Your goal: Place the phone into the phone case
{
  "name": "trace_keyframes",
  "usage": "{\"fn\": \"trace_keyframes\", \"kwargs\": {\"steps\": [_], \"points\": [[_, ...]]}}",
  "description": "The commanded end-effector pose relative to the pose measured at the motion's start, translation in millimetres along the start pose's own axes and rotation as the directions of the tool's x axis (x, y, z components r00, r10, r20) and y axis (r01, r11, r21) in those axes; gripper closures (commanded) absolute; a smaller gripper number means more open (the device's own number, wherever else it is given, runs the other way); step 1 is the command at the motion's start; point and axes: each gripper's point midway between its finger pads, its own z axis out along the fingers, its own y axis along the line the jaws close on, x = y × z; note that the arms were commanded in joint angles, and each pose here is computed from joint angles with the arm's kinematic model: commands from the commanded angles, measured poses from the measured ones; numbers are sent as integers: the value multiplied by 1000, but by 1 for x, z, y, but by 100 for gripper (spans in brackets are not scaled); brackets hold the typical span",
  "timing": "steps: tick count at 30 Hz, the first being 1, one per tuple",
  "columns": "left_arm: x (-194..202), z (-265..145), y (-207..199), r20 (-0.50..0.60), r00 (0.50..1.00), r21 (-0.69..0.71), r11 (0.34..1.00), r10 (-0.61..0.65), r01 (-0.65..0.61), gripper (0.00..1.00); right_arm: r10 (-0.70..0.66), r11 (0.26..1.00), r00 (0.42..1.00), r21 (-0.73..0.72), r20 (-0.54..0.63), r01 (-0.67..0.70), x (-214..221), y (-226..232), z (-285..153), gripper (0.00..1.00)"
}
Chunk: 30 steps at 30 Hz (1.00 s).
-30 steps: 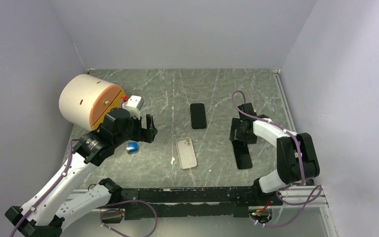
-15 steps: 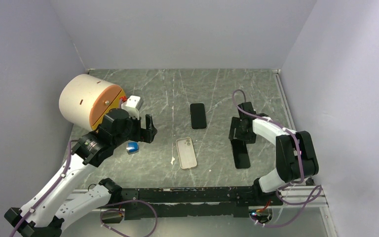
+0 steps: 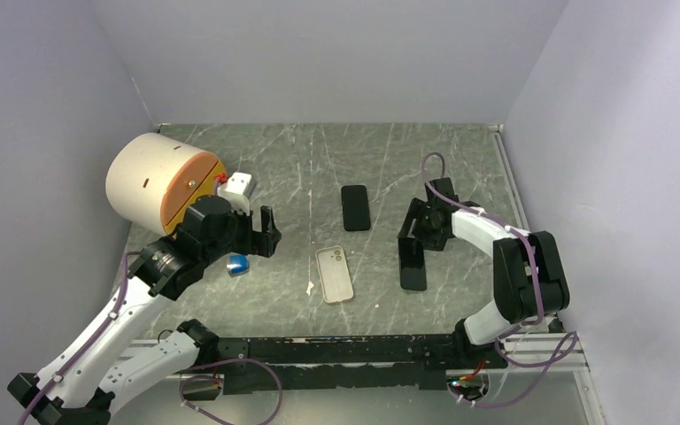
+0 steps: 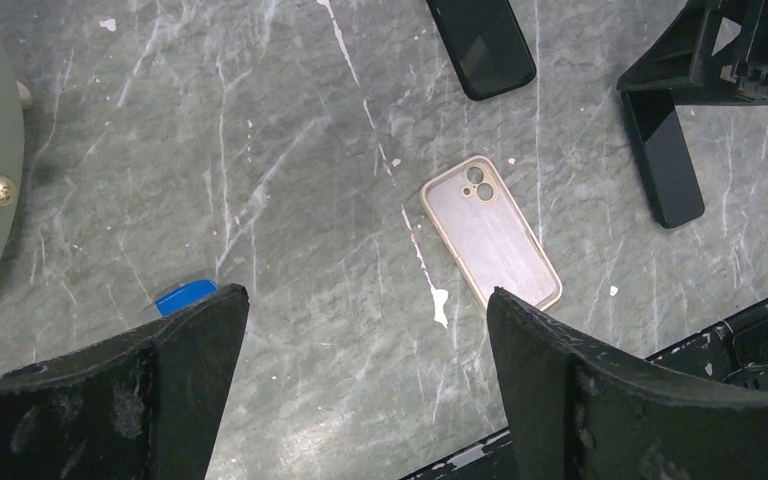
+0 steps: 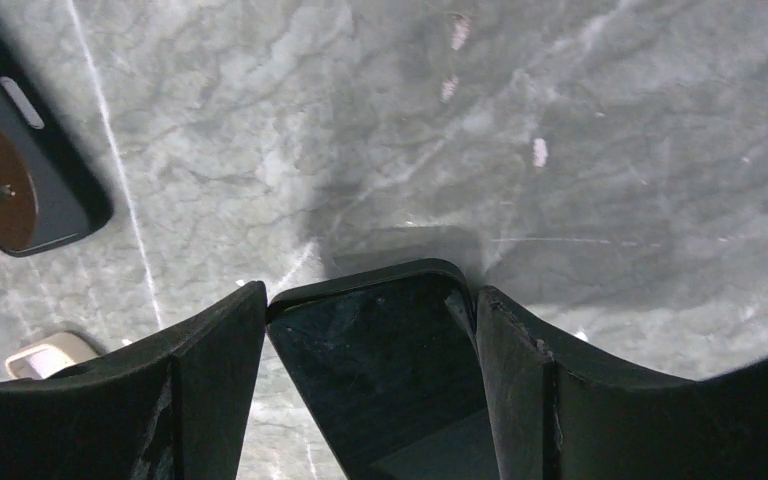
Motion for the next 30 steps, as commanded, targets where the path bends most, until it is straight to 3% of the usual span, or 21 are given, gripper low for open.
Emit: {"fn": "trace_keyframes", "kwargs": {"steps": [1, 9, 12, 23, 30], "points": [[-8, 2, 0, 29, 1000, -5, 1000, 6, -6, 6, 29, 998, 999, -49, -25, -30, -1, 16, 8, 39], [-11, 1, 1, 45, 999, -7, 1000, 11, -10, 6, -60, 998, 998, 4, 2, 60, -4, 12, -1, 17], [-11, 1, 0, 43, 999, -4, 1000, 12, -12, 6, -104, 995, 995, 1, 9, 104, 1, 16, -7, 2], [-12, -3, 1, 55, 998, 0, 1000, 7, -7, 6, -269, 956, 963, 124, 15, 265, 26, 17, -32, 1], [-13, -6, -1, 62, 998, 10, 1000, 5, -6, 6, -239, 967, 971, 84, -9, 239, 52, 24, -31, 3]]}}
